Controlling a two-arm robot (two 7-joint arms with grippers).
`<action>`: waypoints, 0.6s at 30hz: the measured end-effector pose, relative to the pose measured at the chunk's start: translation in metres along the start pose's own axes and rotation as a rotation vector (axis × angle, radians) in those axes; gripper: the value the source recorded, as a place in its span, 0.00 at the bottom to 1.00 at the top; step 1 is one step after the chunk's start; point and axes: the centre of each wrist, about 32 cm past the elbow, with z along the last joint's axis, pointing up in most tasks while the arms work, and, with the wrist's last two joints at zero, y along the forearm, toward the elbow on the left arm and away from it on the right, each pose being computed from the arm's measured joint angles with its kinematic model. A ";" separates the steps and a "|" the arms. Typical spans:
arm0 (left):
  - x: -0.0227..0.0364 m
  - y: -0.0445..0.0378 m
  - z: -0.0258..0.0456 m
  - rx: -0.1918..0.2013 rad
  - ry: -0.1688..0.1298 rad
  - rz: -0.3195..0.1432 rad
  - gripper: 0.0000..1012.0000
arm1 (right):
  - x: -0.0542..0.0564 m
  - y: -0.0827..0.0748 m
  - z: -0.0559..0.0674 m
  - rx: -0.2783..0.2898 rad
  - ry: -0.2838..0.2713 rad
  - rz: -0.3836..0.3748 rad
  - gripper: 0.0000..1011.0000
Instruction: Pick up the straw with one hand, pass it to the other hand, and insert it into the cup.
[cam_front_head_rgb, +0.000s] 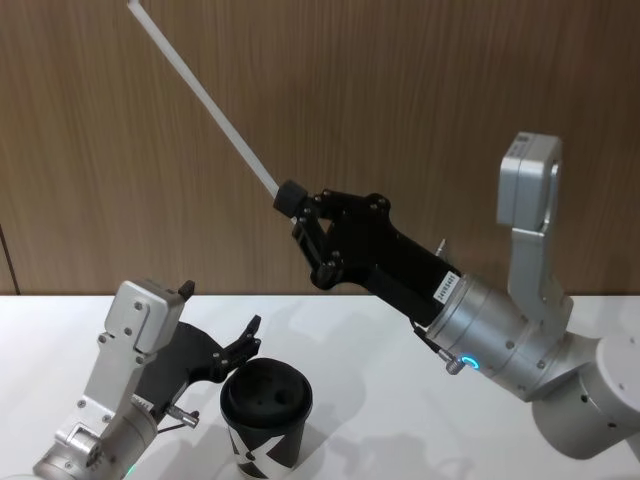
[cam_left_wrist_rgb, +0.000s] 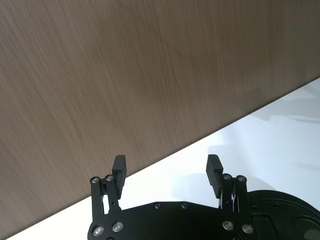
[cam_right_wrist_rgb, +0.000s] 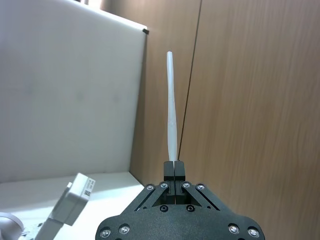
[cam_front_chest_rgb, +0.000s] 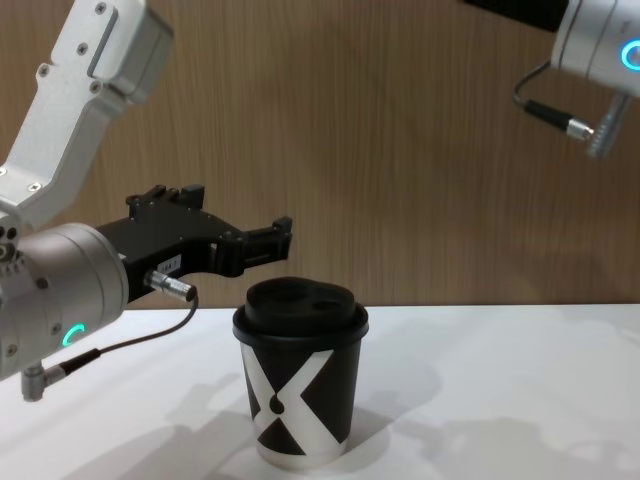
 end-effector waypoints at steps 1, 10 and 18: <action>0.0000 0.0000 0.0000 0.000 0.000 0.000 0.99 | 0.000 0.000 0.000 -0.005 0.002 -0.003 0.01; 0.0000 0.0000 0.0000 0.000 0.000 0.000 0.99 | 0.003 0.002 -0.003 -0.055 0.020 -0.031 0.01; 0.0021 0.0016 0.0030 -0.019 0.025 -0.004 0.99 | 0.005 0.002 -0.003 -0.077 0.027 -0.042 0.01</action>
